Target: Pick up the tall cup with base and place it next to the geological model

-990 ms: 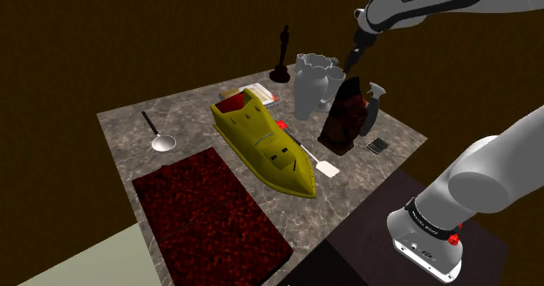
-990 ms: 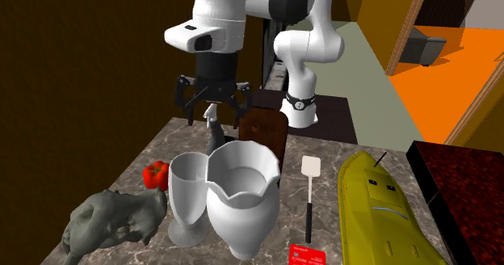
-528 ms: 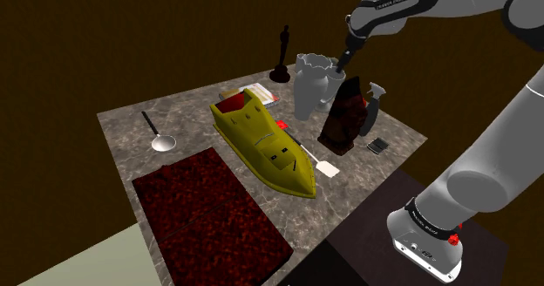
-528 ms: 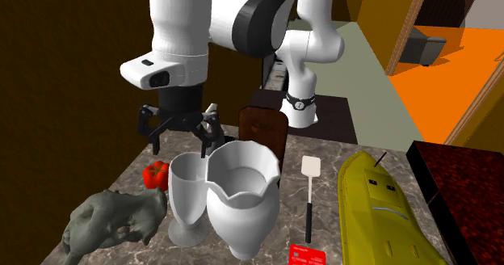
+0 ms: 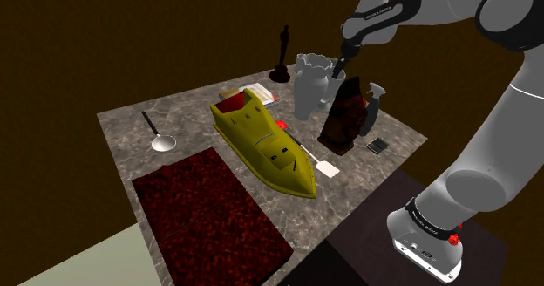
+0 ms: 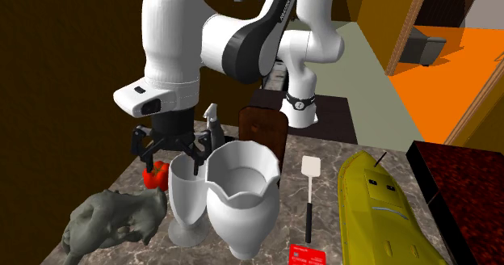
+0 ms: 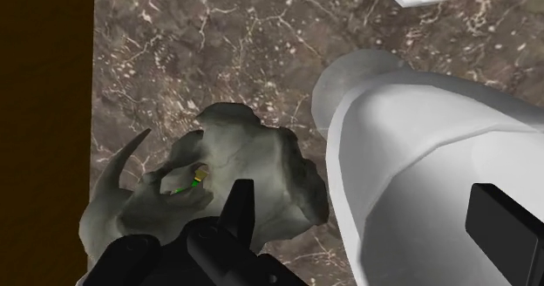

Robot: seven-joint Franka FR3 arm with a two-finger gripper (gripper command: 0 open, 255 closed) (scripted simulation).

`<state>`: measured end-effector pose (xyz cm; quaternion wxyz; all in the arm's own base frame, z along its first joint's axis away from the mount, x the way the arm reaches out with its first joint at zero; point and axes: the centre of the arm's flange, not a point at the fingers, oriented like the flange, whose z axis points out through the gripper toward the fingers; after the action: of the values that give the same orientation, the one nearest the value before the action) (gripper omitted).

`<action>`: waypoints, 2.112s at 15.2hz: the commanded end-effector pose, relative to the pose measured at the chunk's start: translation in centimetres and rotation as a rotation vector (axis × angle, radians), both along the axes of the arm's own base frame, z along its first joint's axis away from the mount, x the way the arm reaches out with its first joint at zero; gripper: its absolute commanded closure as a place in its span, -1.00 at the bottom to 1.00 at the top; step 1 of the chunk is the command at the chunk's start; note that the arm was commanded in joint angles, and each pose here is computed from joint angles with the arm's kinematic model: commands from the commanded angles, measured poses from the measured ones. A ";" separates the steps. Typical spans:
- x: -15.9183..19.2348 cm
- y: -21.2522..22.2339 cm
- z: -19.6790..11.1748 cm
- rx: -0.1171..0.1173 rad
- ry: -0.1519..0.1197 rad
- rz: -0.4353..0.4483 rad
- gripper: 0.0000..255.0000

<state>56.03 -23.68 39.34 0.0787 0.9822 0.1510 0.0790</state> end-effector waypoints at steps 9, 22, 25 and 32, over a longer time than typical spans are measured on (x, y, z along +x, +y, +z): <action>0.2 -0.2 -0.7 0.000 0.000 0.000 1.00; 0.2 -0.2 1.4 0.000 0.000 0.000 1.00; 0.2 -0.2 3.0 0.000 0.000 0.000 1.00; 0.2 -0.2 6.6 0.000 0.000 0.000 1.00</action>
<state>56.06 -23.83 45.34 0.0781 0.9823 0.1513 0.0783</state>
